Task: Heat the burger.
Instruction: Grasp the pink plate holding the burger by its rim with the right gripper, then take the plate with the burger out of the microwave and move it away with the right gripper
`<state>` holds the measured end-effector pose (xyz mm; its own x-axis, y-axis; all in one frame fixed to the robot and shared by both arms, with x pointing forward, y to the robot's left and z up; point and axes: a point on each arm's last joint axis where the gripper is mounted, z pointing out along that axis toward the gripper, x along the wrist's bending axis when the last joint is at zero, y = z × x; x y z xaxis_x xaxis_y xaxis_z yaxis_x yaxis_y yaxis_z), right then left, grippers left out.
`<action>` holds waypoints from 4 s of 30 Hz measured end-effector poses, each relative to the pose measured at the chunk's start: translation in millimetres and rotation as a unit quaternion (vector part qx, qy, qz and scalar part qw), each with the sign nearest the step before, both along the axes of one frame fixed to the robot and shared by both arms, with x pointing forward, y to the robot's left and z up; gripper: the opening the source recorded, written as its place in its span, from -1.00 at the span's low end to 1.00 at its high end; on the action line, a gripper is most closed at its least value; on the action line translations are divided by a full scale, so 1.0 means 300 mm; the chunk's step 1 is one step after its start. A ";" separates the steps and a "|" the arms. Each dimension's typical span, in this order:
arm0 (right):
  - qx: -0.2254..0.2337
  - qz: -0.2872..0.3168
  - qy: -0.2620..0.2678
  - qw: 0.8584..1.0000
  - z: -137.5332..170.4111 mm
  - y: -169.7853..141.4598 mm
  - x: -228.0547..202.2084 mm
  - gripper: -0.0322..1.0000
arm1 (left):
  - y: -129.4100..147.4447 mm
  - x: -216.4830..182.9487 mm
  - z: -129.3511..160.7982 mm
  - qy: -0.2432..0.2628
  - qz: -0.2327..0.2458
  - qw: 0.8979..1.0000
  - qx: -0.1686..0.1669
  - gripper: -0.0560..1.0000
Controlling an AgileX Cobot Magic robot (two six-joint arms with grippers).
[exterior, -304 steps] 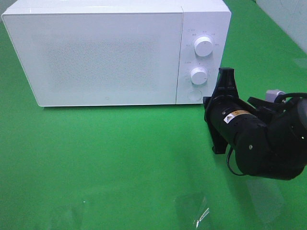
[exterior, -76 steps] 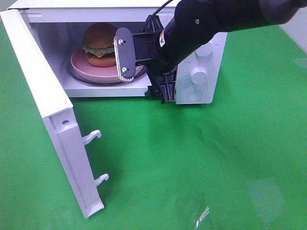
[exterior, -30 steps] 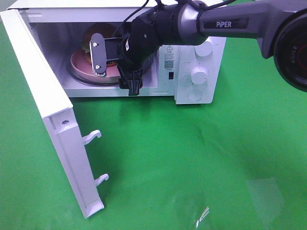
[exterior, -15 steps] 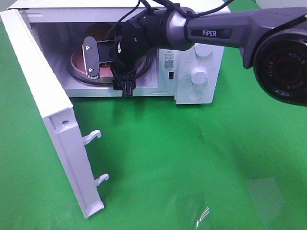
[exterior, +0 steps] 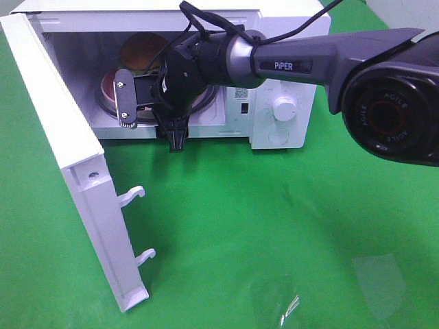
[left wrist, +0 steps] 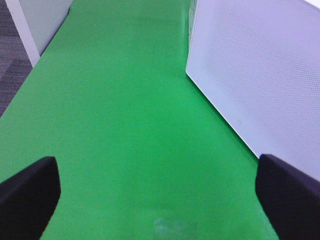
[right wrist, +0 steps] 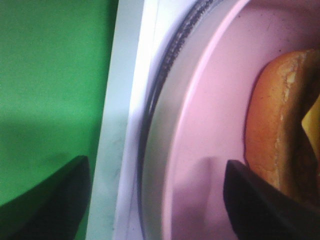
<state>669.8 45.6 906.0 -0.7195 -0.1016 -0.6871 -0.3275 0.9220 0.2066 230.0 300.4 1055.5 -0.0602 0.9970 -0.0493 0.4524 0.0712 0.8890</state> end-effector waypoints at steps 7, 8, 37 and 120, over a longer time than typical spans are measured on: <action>0.011 -0.006 0.007 1.000 0.002 0.003 -0.001 0.02 | 0.000 0.000 0.000 0.000 0.000 1.000 0.000 0.96; 0.016 -0.011 0.015 1.000 0.000 0.003 -0.004 -0.17 | 0.000 0.000 0.000 0.000 0.000 1.000 0.000 0.96; -0.017 -0.024 0.048 0.998 0.041 -0.019 -0.024 -0.79 | 0.000 0.000 0.000 0.000 0.000 1.000 0.000 0.96; -0.009 0.088 0.045 0.995 0.183 -0.427 -0.750 -0.79 | 0.000 0.000 0.000 0.000 0.000 1.000 0.000 0.96</action>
